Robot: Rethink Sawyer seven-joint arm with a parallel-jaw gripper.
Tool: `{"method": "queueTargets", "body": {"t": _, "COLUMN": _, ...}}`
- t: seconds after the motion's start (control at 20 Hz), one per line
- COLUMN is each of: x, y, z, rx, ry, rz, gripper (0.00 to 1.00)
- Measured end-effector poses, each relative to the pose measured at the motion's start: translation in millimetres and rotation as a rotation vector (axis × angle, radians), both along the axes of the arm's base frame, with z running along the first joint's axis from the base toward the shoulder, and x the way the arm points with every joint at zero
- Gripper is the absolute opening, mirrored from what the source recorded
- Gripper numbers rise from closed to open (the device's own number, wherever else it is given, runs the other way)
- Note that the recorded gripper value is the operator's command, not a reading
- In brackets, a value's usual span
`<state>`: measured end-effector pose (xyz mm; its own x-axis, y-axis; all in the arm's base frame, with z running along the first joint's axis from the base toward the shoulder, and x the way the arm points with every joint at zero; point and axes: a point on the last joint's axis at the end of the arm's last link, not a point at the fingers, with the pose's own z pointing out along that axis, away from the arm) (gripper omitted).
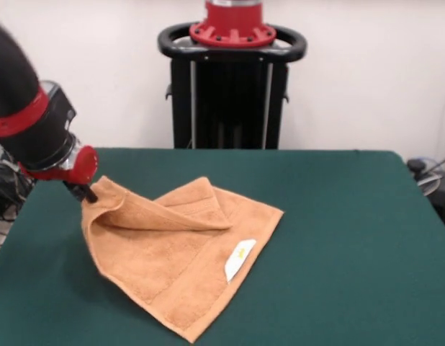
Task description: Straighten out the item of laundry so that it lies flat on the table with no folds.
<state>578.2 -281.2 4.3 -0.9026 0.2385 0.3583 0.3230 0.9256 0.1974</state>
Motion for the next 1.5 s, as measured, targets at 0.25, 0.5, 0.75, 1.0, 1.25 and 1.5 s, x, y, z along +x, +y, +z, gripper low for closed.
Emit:
{"method": "queueTargets", "body": {"t": 0.25, "x": -24.9, "y": -8, "z": -46, "rx": 0.198, "ry": 0.062, "rz": 0.110, "gripper": 0.00}}
{"method": "queueTargets", "body": {"t": 0.5, "x": -34.9, "y": -6, "z": -83, "rx": 0.333, "ry": 0.051, "rz": 0.172, "gripper": 0.00}}
{"method": "queueTargets", "body": {"t": 0.75, "x": -29.8, "y": -9, "z": -79, "rx": 0.413, "ry": 0.047, "rz": 0.215, "gripper": 1.00}}
{"method": "queueTargets", "body": {"t": 1.0, "x": -27.3, "y": -7, "z": -78, "rx": 0.429, "ry": 0.042, "rz": 0.222, "gripper": 1.00}}
{"method": "queueTargets", "body": {"t": 1.25, "x": -28.3, "y": -10, "z": -79, "rx": 0.444, "ry": 0.029, "rz": 0.210, "gripper": 1.00}}
{"method": "queueTargets", "body": {"t": 1.5, "x": -28.4, "y": -10, "z": -79, "rx": 0.447, "ry": 0.026, "rz": 0.208, "gripper": 1.00}}
